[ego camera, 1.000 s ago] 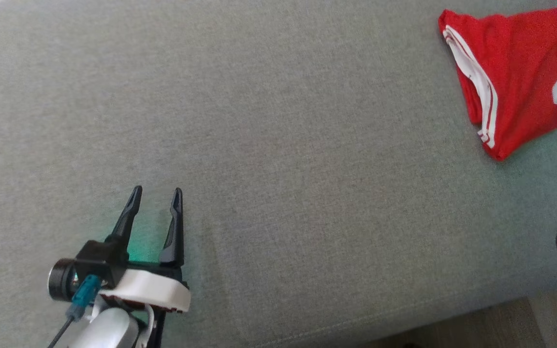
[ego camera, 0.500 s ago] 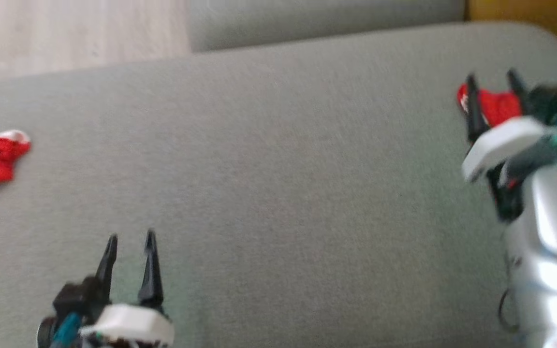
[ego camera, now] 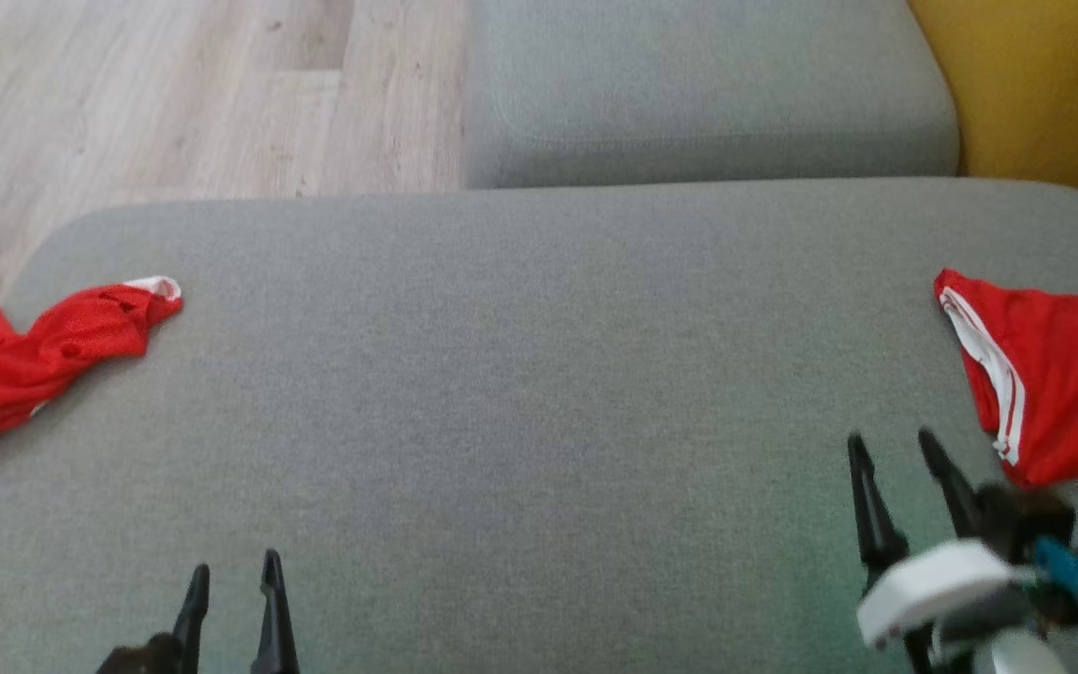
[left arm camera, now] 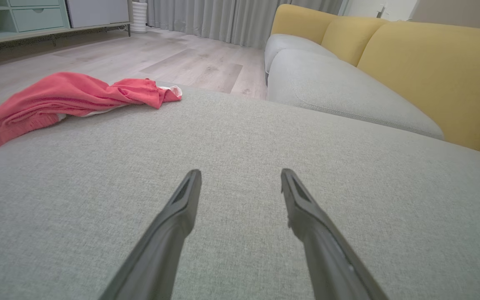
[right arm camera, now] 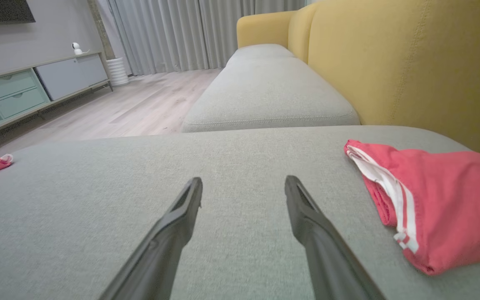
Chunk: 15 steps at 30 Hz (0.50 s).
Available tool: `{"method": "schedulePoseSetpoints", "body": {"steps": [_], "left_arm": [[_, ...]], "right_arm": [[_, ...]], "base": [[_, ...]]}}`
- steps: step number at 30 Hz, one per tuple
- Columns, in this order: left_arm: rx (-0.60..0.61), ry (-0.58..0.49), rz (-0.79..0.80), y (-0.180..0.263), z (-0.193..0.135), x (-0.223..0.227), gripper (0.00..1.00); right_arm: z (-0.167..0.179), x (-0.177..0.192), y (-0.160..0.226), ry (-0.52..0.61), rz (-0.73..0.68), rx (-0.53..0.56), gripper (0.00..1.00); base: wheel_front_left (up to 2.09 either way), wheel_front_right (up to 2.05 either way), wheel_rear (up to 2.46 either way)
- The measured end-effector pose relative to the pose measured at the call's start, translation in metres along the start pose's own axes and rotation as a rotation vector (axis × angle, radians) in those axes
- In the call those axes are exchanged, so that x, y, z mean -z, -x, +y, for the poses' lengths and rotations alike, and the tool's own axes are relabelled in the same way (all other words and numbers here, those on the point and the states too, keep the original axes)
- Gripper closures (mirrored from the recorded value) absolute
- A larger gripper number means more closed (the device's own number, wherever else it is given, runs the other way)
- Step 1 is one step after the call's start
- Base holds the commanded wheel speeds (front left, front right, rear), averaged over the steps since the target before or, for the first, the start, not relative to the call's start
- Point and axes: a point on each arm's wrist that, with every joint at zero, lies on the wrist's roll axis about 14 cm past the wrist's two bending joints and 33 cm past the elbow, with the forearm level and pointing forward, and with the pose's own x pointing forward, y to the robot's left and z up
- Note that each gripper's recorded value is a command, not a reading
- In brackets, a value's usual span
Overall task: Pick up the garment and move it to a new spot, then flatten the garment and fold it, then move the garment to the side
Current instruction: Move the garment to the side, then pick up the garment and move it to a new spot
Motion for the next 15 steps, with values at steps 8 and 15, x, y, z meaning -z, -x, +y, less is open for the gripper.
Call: {"method": "schedulePoseSetpoints", "body": {"steps": [8,15], "left_arm": [[0.015,-0.002,0.024,0.01,-0.004,0.01,0.0],[0.026,-0.001,0.034,0.011,-0.006,0.012,0.0]], "right_arm": [[0.013,0.007,0.031,-0.064,-0.012,-0.027,0.0],[0.017,0.017,0.039,-0.087,0.007,-0.035,0.0]], "base": [[0.0,0.0,0.0],[0.0,0.0,0.0]]}}
